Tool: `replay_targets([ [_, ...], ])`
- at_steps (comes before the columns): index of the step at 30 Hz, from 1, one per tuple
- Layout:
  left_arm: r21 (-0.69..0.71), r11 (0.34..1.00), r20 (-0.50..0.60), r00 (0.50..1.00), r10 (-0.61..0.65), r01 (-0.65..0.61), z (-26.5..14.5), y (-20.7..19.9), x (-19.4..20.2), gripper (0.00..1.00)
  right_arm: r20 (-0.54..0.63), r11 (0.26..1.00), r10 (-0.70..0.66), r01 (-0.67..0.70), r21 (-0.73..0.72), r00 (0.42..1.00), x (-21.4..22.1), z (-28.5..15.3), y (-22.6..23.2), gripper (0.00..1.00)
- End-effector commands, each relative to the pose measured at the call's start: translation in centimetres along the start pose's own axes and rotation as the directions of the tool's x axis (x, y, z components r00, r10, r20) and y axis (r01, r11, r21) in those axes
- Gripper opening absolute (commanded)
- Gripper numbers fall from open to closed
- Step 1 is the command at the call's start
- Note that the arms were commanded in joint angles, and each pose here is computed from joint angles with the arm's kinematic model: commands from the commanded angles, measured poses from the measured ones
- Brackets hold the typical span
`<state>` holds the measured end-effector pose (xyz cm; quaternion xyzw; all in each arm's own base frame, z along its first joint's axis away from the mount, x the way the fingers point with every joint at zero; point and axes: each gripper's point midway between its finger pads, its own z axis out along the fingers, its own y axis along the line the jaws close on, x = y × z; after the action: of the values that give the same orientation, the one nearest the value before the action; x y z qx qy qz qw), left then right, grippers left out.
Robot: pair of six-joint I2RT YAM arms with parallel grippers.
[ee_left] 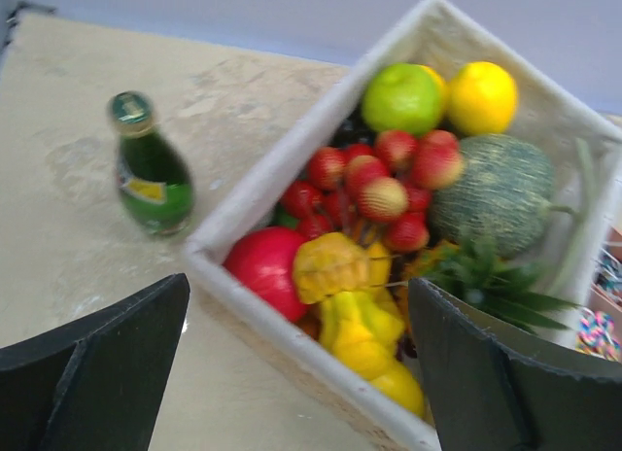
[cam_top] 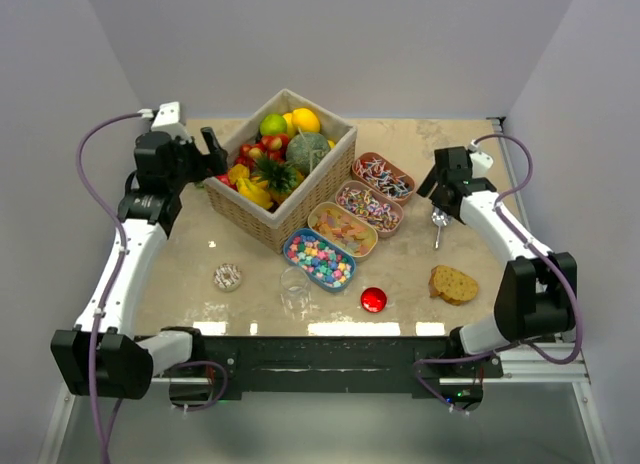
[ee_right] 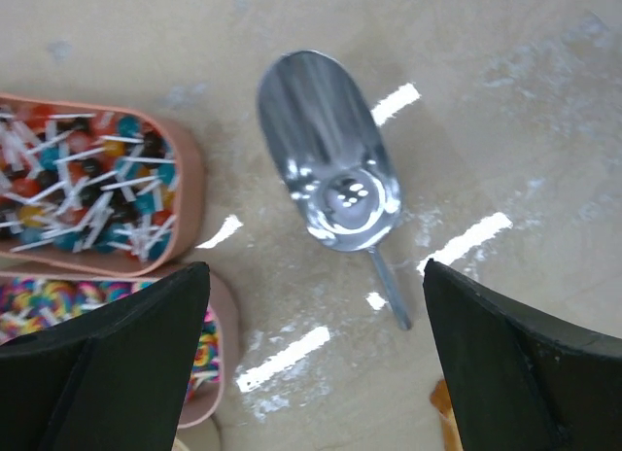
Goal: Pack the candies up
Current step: Pick up the spatula from the center of the board.
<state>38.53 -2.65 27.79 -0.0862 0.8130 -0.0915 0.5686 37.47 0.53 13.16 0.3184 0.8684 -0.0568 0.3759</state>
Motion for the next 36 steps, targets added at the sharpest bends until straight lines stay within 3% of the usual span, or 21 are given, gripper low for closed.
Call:
replay_targets([
  [1,0.207,0.970,0.085,0.990,0.113,-0.129,-1.0,-7.1,-2.9,1.00,-0.025,0.979,-0.008,0.013,0.204,1.000,2.1,1.2,-4.4,0.94],
  [8,0.524,0.838,0.121,0.987,0.102,-0.150,-2.5,-14.6,-2.6,1.00,-0.106,0.987,-0.050,0.065,0.147,0.993,4.5,2.8,-3.5,0.94],
  [14,0.673,0.722,0.143,0.986,0.082,-0.158,-3.6,-18.2,-1.6,1.00,-0.207,0.987,-0.103,0.126,0.100,0.973,6.2,4.6,-2.0,0.91],
  [17,0.712,0.686,0.130,0.988,0.086,-0.153,-3.6,-19.7,-0.9,1.00,-0.240,0.984,-0.108,0.138,0.112,0.965,7.1,5.4,-2.0,0.82],
  [18,0.719,0.679,0.126,0.988,0.089,-0.152,-3.6,-20.0,-0.7,1.00,-0.248,0.985,-0.105,0.135,0.110,0.963,7.3,5.5,-1.9,0.73],
  [20,0.732,0.666,0.115,0.989,0.091,-0.146,-3.6,-20.8,-0.4,1.00,-0.257,0.986,-0.099,0.131,0.107,0.961,7.6,5.6,-1.9,0.64],
  [21,0.738,0.659,0.111,0.990,0.091,-0.144,-3.7,-21.2,-0.3,1.00,-0.258,0.986,-0.100,0.131,0.103,0.961,7.7,5.5,-1.8,0.53],
  [23,0.749,0.648,0.099,0.990,0.096,-0.138,-3.5,-21.9,0.2,1.00,-0.253,0.986,-0.100,0.131,0.107,0.962,7.8,5.4,-2.1,0.43],
  [24,0.755,0.641,0.098,0.990,0.097,-0.137,-3.6,-22.2,0.3,1.00,-0.244,0.986,-0.101,0.130,0.105,0.964,7.6,5.4,-2.1,0.17],
  [25,0.756,0.640,0.091,0.991,0.099,-0.133,-3.4,-22.5,0.6,1.00,-0.251,0.983,-0.112,0.144,0.112,0.961,7.9,5.4,-2.5,0.04],
  [26,0.760,0.637,0.087,0.991,0.102,-0.132,-3.3,-22.9,0.9,1.00,-0.256,0.981,-0.121,0.155,0.117,0.959,8.1,5.5,-2.6,0.00],
  [30,0.773,0.625,0.062,0.994,0.094,-0.108,-2.8,-24.1,1.0,1.00,-0.236,0.984,-0.144,0.165,0.070,0.961,7.1,4.6,-2.0,0.00],
  [32,0.767,0.639,0.005,0.995,0.095,-0.065,-1.7,-24.7,1.8,1.00,-0.223,0.986,-0.169,0.167,-0.031,0.960,6.3,3.2,-0.5,0.00],
  [33,0.772,0.634,0.009,0.997,0.078,-0.057,-1.9,-25.7,-0.2,1.00,-0.194,0.984,-0.171,0.158,-0.084,0.966,5.1,1.6,0.3,0.00],
  [35,0.770,0.638,-0.105,0.986,0.130,-0.002,-0.8,-26.7,2.2,1.00,-0.180,0.964,-0.205,0.166,-0.209,0.962,4.1,-0.8,2.7,0.00],
  [36,0.778,0.628,-0.088,0.986,0.141,-0.021,-0.8,-27.4,1.6,1.00,-0.150,0.948,-0.216,0.170,-0.268,0.965,2.9,-2.7,3.8,0.00],
])
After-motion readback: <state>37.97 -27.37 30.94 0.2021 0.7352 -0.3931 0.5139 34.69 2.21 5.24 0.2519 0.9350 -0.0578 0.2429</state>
